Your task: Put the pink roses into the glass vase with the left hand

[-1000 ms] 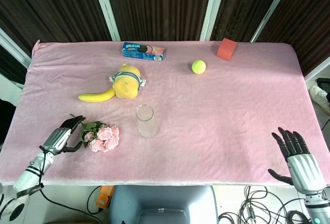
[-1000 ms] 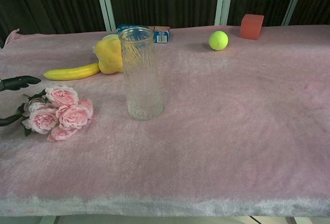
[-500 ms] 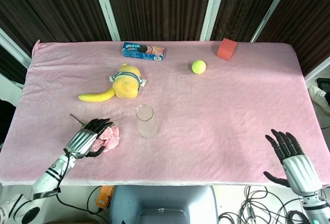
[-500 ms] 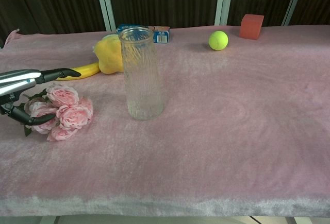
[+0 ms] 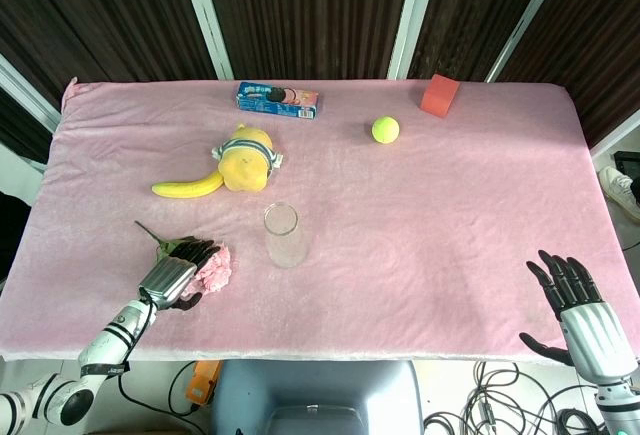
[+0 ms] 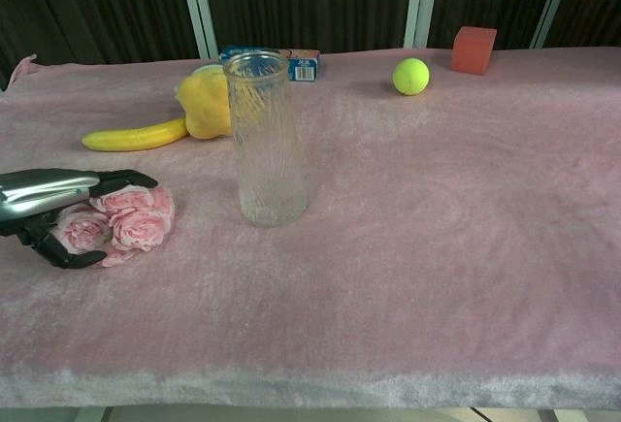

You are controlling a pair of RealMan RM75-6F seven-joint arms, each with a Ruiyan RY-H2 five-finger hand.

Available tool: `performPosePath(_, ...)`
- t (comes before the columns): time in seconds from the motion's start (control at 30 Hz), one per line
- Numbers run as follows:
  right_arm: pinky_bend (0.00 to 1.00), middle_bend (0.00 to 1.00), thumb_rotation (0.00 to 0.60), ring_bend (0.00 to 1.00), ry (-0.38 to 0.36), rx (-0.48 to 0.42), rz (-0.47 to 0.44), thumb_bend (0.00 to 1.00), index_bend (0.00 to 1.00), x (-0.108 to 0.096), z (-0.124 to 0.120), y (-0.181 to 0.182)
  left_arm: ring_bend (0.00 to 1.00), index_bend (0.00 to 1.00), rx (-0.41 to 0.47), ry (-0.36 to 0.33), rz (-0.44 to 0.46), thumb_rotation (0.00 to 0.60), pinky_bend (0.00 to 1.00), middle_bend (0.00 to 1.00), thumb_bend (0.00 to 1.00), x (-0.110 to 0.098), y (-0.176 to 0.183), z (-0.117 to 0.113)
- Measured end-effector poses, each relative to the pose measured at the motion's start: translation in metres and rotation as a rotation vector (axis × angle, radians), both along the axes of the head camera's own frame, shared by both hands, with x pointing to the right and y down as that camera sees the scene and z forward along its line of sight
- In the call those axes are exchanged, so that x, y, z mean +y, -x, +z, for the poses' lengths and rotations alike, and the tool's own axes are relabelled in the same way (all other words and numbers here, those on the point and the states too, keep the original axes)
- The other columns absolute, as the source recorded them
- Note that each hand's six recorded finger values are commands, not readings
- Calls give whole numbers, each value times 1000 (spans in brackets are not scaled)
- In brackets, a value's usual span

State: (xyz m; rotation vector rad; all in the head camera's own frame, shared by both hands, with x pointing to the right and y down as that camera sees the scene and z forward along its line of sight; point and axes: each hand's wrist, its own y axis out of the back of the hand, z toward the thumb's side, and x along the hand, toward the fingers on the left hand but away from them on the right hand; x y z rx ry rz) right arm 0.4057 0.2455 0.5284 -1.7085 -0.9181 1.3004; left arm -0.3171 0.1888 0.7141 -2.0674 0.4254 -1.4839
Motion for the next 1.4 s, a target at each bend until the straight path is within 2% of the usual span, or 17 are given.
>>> performPosePath(0.03,0,0,600,0,0,0,-1,96,0,0,0,0,143,25,-1,-3,-2,600,127,87,368,0,0,1)
performPosePath(0.1,0,0,600,0,1,0,-1,94,0,0,0,0,259,161,-3,-12,-14,600,180,251,368,-2,1,3)
performPosePath(0.17,0,0,600,0,1,-1,-2,96,0,0,0,1,403,432,-3,-33,-25,600,209,476,379,-5,2,6)
performPosePath(0.23,0,0,600,0,0,-3,-2,98,0,0,0,1,471,591,-3,-59,-33,600,204,617,397,-7,4,8)
performPosePath(0.33,0,0,600,0,-7,-8,-1,97,0,0,-2,0,512,688,8,-95,-55,600,190,716,420,-11,8,14)
performPosePath(0.6,0,0,600,0,-17,-16,0,100,0,1,-6,-1,542,812,121,-157,-126,600,118,829,466,-17,10,16)
performPosePath(0.8,0,0,600,0,-19,-12,5,99,0,0,-6,-2,548,851,248,-245,-161,600,106,864,491,-29,11,-2)
performPosePath(0.97,0,0,600,0,-14,-7,3,100,0,1,-4,-1,549,862,389,-353,-200,600,104,876,493,-47,15,-36)
performPosePath(1.07,0,0,600,0,-11,-5,6,100,0,0,-3,-2,549,863,507,-384,-263,600,104,876,497,-61,18,-64)
performPosePath(1.27,0,0,600,0,-9,-3,12,101,0,0,-3,-3,549,865,660,-410,-349,600,104,881,507,-83,23,-110)
performPosePath(1.4,0,0,600,0,-3,-2,12,98,0,0,-2,-4,549,866,770,-391,-427,600,104,882,506,-94,23,-139)
